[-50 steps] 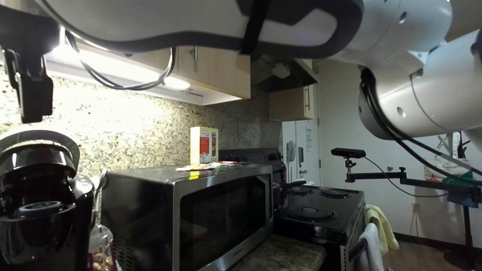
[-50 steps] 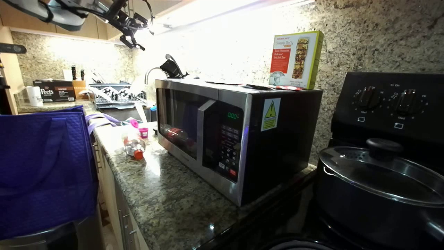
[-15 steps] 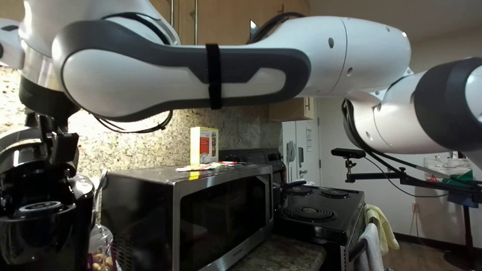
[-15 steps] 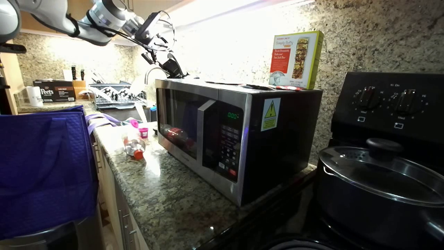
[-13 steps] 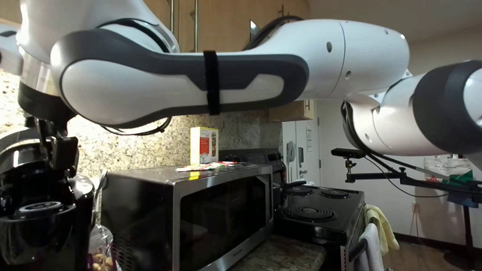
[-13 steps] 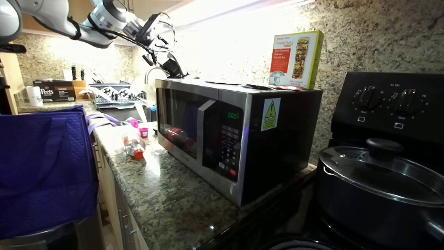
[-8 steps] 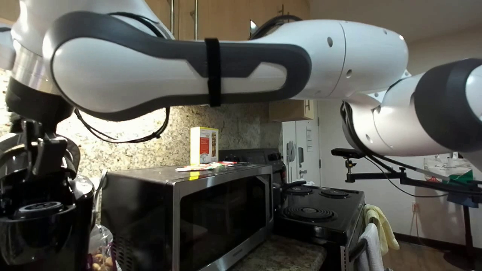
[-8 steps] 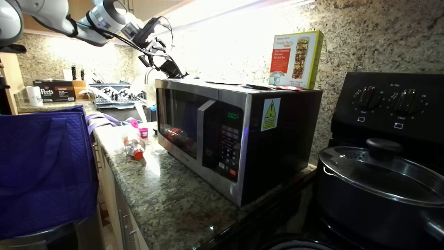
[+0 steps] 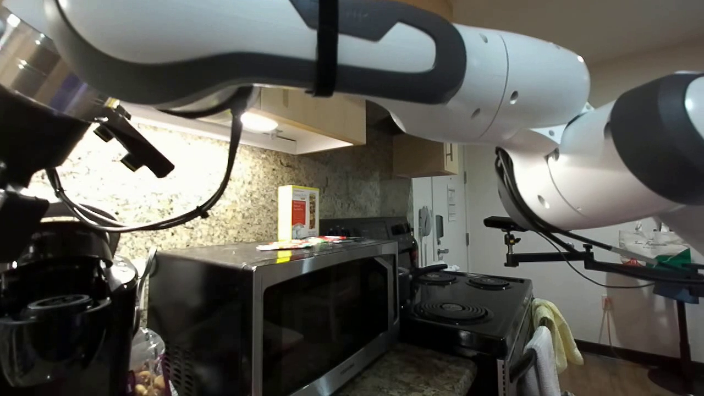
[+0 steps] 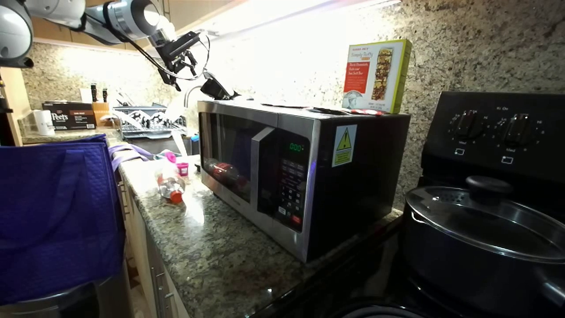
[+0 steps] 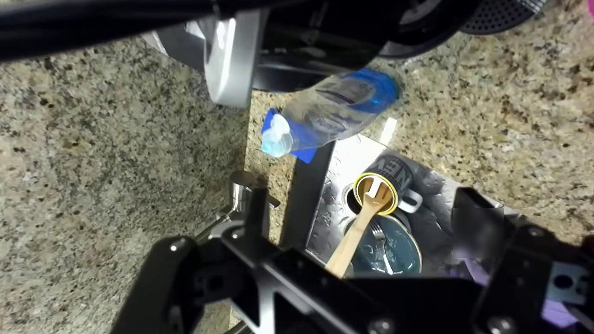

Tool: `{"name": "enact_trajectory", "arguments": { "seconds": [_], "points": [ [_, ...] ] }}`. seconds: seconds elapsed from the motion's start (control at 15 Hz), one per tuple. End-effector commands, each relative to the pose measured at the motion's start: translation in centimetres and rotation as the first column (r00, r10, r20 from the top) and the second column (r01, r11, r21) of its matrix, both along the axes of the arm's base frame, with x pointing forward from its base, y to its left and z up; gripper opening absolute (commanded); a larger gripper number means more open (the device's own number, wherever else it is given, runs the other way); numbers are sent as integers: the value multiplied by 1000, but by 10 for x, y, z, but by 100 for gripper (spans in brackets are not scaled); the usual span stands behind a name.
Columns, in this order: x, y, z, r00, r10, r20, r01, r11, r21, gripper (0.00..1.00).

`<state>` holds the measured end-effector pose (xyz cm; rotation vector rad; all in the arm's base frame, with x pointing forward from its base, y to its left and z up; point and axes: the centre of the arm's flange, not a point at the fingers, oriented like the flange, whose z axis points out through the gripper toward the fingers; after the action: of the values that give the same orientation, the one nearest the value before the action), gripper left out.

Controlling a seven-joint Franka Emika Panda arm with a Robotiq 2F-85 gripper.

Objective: Close the microwave door then take the bottle from the top of the microwave and place it on the counter top then close the top of the coffee maker

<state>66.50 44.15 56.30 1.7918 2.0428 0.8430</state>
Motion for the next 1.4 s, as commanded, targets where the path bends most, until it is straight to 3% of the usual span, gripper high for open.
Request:
{"name": "enact_trajectory", "arguments": {
  "seconds": [0.0, 0.27, 0.6, 0.67, 0.73, 0.93, 1.33],
  "points": [
    [-2, -7, 10, 998, 4, 67, 0, 998, -66, 100],
    [3, -14, 14, 981, -130, 146, 161, 960, -228, 100],
    [6, -29, 4, 946, -296, 132, 323, 883, -340, 100],
    [6, -31, 1, 943, -314, 111, 332, 879, -342, 100],
    [4, -30, -2, 958, -280, 60, 285, 908, -306, 100],
    [-6, -17, -5, 979, -200, -31, 188, 956, -226, 100],
    [-27, -6, -15, 975, -95, -199, 85, 995, -58, 100]
  ]
}}
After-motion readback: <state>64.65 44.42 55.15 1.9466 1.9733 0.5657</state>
